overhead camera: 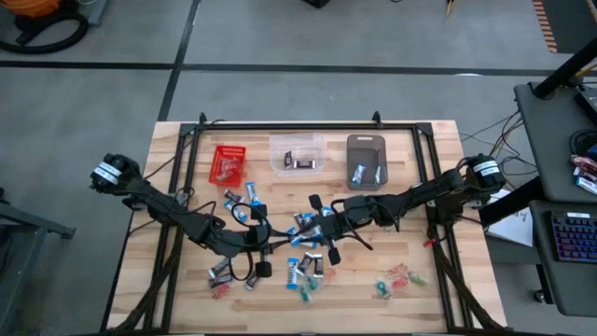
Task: Sort candy
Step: Put the white chocolate bar into the black bin
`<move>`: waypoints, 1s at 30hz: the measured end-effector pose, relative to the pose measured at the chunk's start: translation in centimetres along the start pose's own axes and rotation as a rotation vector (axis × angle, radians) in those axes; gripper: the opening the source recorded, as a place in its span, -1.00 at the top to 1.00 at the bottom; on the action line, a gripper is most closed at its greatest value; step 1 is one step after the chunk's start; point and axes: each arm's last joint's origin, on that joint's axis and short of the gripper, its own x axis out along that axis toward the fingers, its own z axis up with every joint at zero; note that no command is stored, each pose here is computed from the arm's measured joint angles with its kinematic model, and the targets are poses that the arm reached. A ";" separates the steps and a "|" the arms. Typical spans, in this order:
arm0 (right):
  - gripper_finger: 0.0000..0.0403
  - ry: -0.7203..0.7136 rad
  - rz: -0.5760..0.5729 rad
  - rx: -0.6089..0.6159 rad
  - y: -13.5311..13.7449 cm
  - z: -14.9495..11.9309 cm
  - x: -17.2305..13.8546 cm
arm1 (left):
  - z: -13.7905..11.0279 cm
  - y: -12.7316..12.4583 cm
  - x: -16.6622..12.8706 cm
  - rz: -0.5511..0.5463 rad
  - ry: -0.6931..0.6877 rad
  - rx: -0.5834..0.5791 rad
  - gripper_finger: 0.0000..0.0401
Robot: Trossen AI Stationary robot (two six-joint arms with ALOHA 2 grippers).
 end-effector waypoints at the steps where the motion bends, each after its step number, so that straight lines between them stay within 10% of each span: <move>1: 0.85 0.001 0.000 -0.002 0.0 0.0 0.0 | 0.0 0.0 0.0 -0.002 0.000 -0.001 0.89; 12: 0.92 0.051 -0.052 0.041 -0.2 -0.1 -0.3 | 0.2 0.5 -0.5 0.018 0.030 0.021 0.44; 24: 0.93 0.654 -1.177 0.335 -6.1 -1.8 -10.6 | 0.6 3.3 -4.2 0.101 0.192 -0.060 0.31; 30: 0.82 0.741 -1.388 0.590 -8.0 -4.1 -13.9 | 0.7 3.4 -4.3 0.125 0.188 -0.058 0.33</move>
